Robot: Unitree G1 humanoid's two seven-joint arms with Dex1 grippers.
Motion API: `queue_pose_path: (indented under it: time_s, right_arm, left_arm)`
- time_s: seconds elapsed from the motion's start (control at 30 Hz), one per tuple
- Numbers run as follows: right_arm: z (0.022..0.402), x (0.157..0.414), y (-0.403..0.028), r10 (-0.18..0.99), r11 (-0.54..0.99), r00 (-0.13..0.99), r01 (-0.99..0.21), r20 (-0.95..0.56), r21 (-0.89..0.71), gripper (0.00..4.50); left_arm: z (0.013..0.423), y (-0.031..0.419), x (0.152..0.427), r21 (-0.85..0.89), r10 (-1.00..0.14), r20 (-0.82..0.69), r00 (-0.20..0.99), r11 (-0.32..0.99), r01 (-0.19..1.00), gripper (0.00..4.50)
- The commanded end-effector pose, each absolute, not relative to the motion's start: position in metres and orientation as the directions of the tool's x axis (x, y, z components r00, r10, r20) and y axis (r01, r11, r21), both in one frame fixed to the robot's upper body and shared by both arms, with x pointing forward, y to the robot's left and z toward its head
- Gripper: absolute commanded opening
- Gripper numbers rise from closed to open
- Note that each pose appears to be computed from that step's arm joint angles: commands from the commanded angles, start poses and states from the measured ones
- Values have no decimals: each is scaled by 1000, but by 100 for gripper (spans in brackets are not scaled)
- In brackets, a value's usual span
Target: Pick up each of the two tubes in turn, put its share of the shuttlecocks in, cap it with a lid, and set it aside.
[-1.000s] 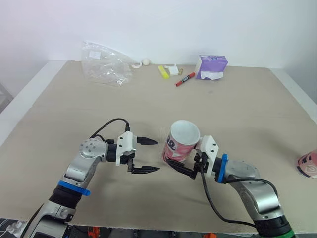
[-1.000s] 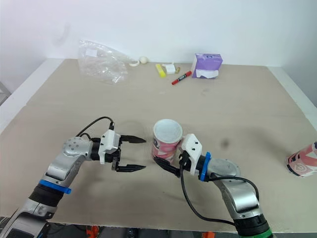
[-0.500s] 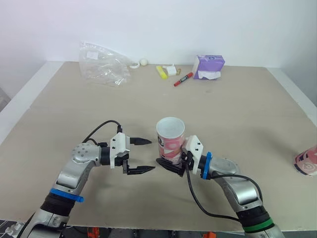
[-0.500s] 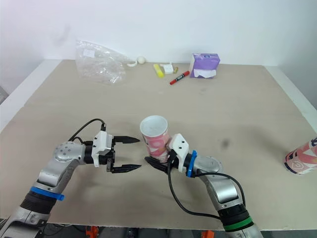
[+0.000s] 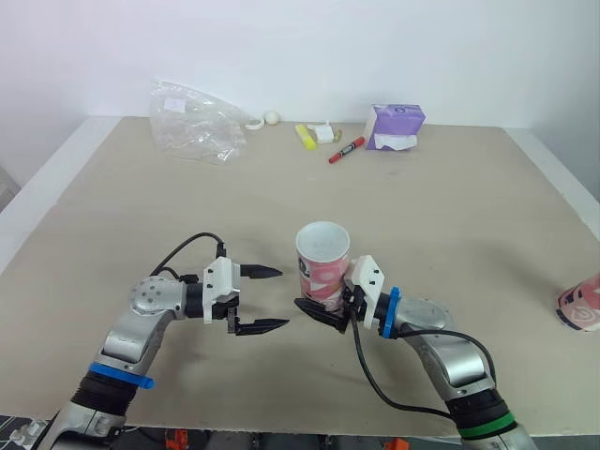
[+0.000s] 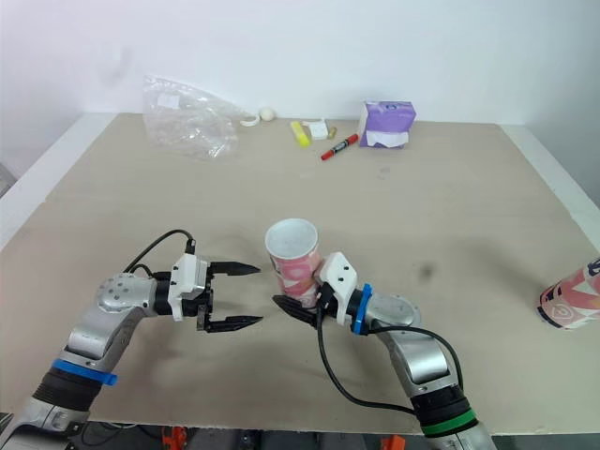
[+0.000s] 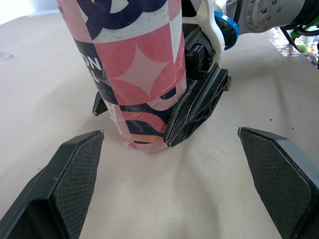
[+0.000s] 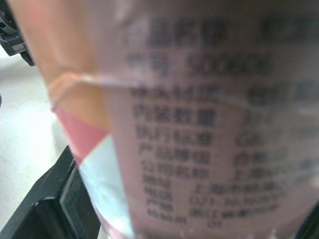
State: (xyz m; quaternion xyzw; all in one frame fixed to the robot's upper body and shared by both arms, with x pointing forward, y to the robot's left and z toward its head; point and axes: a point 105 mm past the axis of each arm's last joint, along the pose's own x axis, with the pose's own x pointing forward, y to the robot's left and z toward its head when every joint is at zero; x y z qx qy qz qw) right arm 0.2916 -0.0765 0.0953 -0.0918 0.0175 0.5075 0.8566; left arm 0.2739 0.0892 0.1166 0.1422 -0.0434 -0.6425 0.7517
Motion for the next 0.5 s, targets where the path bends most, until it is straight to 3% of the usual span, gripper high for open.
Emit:
queue_pose_path:
  time_s: [0.03,0.13,0.5]
  right_arm:
    - [107,291,-79,867,475,491,-866,-84,-153,425]
    - [107,292,-80,861,487,502,-860,-79,-155,324]
    - [112,292,-86,844,515,532,-839,-69,-174,324]
  left_arm:
    - [121,88,274,300,-979,-112,171,131,945,450]
    - [121,88,274,300,-979,-115,169,128,945,450]
    - [119,87,275,299,-979,-126,161,117,947,450]
